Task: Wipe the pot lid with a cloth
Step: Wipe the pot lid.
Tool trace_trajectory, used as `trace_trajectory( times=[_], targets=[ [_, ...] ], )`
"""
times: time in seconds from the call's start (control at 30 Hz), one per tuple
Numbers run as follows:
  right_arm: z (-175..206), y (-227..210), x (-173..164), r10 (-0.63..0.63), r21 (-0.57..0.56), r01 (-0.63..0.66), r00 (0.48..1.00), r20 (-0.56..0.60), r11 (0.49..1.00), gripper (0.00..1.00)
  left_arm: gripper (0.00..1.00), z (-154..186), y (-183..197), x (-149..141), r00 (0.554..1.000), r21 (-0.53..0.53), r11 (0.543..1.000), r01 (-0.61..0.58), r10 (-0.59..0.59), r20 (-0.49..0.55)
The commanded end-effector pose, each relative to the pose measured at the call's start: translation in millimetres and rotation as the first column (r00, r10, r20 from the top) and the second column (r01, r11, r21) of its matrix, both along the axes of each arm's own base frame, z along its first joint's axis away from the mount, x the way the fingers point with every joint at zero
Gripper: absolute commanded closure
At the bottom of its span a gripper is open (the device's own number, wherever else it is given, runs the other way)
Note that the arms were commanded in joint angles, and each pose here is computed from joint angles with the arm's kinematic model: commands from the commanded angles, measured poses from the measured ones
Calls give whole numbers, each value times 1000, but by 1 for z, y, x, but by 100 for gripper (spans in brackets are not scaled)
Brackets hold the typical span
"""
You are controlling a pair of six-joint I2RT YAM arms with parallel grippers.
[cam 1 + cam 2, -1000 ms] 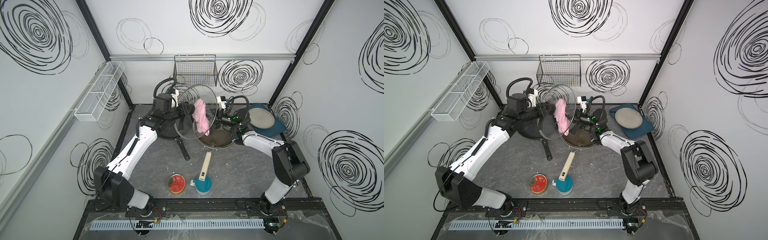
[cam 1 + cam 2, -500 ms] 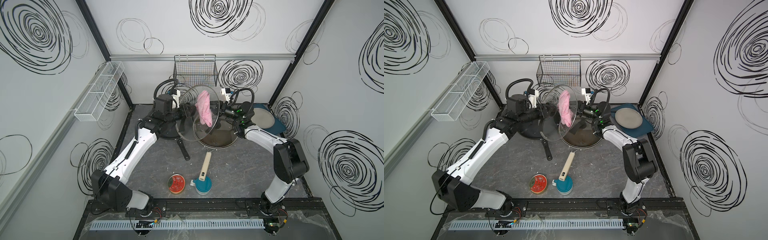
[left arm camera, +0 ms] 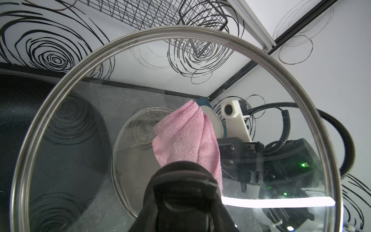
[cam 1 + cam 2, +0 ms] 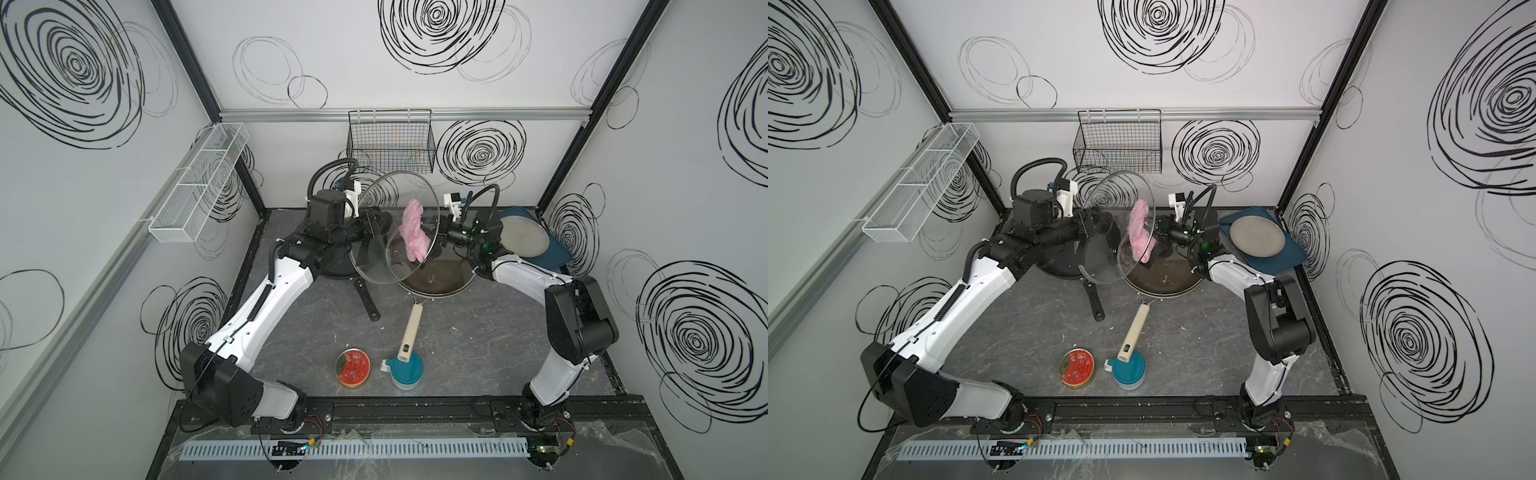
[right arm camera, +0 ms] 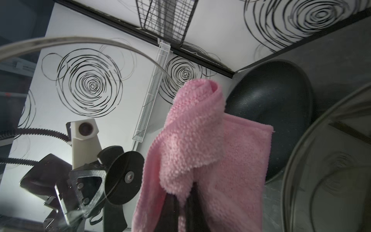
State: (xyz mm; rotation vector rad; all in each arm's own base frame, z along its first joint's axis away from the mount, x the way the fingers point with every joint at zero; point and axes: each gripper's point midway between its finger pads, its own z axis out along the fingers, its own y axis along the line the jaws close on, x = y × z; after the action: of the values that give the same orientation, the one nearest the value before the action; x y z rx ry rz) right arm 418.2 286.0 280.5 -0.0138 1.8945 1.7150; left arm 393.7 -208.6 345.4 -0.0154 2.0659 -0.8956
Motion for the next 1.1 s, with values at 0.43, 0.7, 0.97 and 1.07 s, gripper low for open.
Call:
trace_trajectory(
  times=[0.43, 0.7, 0.97, 1.07],
  targets=[
    [29, -93, -40, -221, -376, 286, 953, 207, 882, 100, 100, 34, 3, -10, 981, 172, 985, -21, -13, 194],
    [60, -63, -69, -114, -551, 290, 937, 331, 783, 100, 100, 9, -4, -16, 987, 312, 950, -11, -39, 154],
    [51, -11, -96, 39, -648, 186, 948, 317, 739, 100, 100, -1, -5, -20, 988, 394, 919, -29, -34, 151],
    [39, 6, -105, 88, -684, 146, 952, 294, 715, 100, 100, -3, -6, -21, 987, 430, 902, -40, -31, 156]
  ],
)
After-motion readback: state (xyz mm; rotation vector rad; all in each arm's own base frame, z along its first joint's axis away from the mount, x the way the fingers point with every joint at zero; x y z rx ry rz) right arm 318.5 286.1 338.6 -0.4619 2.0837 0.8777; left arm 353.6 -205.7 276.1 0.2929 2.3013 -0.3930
